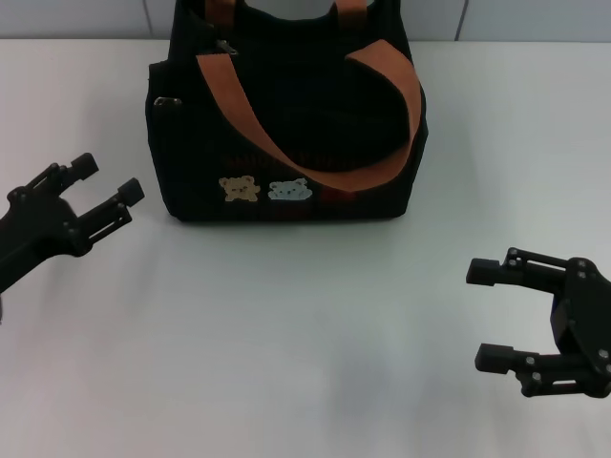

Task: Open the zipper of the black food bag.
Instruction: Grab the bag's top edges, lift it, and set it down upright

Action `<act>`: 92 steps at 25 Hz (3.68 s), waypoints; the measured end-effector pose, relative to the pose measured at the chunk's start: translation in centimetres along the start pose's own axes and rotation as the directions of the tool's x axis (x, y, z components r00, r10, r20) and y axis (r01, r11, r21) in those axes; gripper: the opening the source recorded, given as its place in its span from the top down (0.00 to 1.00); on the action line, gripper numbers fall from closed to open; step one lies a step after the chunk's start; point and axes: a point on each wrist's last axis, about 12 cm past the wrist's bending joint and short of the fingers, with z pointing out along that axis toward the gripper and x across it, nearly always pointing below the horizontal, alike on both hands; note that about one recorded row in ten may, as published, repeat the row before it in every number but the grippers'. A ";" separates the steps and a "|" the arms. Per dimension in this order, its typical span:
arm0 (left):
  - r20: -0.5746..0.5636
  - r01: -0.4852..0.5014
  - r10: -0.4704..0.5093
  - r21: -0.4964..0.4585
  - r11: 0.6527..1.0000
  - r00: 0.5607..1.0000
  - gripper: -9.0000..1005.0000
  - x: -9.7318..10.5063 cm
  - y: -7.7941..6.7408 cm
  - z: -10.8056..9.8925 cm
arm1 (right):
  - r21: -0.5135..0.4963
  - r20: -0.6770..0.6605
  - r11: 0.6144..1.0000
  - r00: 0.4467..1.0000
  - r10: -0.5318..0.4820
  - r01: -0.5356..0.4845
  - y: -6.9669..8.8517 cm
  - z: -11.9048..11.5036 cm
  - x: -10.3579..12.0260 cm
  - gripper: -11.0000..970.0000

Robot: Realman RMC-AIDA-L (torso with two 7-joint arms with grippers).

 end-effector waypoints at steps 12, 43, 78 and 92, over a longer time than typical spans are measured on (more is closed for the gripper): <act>-0.051 -0.101 0.099 -0.034 0.994 0.994 0.24 0.8 -0.4 6.2 | -0.013 0.015 1.000 1.000 0.004 -0.004 0.2 0.4 0.1 0.13; -0.070 -0.133 0.134 0.021 0.991 0.988 0.67 0.8 -1.3 8.2 | -0.011 0.014 1.000 1.000 0.001 -0.001 0.1 0.7 0.1 0.13; -0.021 -0.142 0.144 0.053 0.988 0.989 0.87 0.4 -1.7 7.7 | -0.007 0.016 1.000 1.000 0.011 -0.011 0.2 0.7 0.2 0.13; -0.015 -0.144 0.145 0.055 0.988 0.989 0.87 0.3 -1.7 7.7 | -0.005 0.016 1.000 1.000 0.010 -0.010 0.2 0.6 0.2 0.13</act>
